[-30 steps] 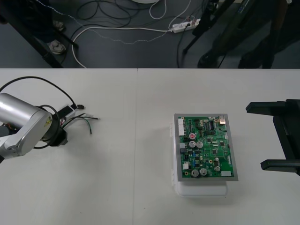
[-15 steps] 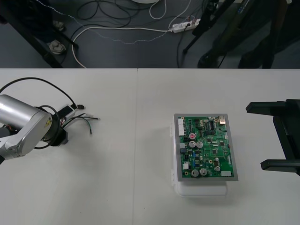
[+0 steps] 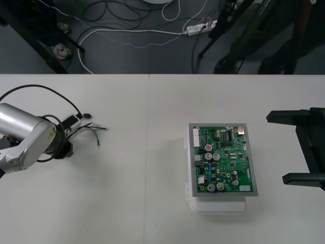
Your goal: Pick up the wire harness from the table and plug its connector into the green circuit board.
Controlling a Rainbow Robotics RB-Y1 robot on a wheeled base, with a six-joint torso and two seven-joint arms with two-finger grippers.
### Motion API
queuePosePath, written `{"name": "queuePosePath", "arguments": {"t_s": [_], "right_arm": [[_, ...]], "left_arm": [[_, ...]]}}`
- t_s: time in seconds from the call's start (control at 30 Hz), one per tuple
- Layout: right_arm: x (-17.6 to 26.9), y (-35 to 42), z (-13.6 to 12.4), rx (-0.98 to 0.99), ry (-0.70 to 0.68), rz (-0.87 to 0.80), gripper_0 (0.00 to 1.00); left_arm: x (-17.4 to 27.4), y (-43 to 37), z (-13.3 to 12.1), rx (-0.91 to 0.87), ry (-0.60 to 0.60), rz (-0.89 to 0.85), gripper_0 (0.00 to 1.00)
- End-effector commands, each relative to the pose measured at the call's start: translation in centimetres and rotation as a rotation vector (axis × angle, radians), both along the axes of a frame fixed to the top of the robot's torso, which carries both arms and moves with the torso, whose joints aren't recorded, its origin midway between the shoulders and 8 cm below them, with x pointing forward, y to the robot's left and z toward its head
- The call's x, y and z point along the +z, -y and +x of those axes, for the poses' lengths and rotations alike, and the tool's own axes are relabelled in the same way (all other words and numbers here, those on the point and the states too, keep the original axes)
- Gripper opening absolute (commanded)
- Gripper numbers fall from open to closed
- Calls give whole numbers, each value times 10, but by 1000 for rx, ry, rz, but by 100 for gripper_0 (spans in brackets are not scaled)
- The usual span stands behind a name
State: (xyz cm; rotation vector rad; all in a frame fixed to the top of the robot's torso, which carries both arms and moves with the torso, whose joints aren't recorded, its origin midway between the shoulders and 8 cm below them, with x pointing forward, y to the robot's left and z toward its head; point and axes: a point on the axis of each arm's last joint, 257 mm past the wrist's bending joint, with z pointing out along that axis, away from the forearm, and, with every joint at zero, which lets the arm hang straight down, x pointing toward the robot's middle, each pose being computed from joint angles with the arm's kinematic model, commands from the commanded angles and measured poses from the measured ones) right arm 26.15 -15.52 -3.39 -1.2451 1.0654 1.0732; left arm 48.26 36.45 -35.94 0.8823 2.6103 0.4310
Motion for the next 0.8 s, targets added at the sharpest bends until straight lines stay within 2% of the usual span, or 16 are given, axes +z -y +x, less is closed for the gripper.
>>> {"name": "queuePosePath", "arguments": {"t_s": [0.03,0.5,0.57,0.8], "right_arm": [[11,2,1,1,-33,24,100],[11,2,1,1,-33,24,100],[11,2,1,1,-33,24,100],[11,2,1,1,-33,24,100]], "left_arm": [[8,3,11,-46,30,7,84],[3,-2,5,-31,5,11,76],[3,-2,5,-31,5,11,69],[1,-2,4,-28,1,9,57]]}}
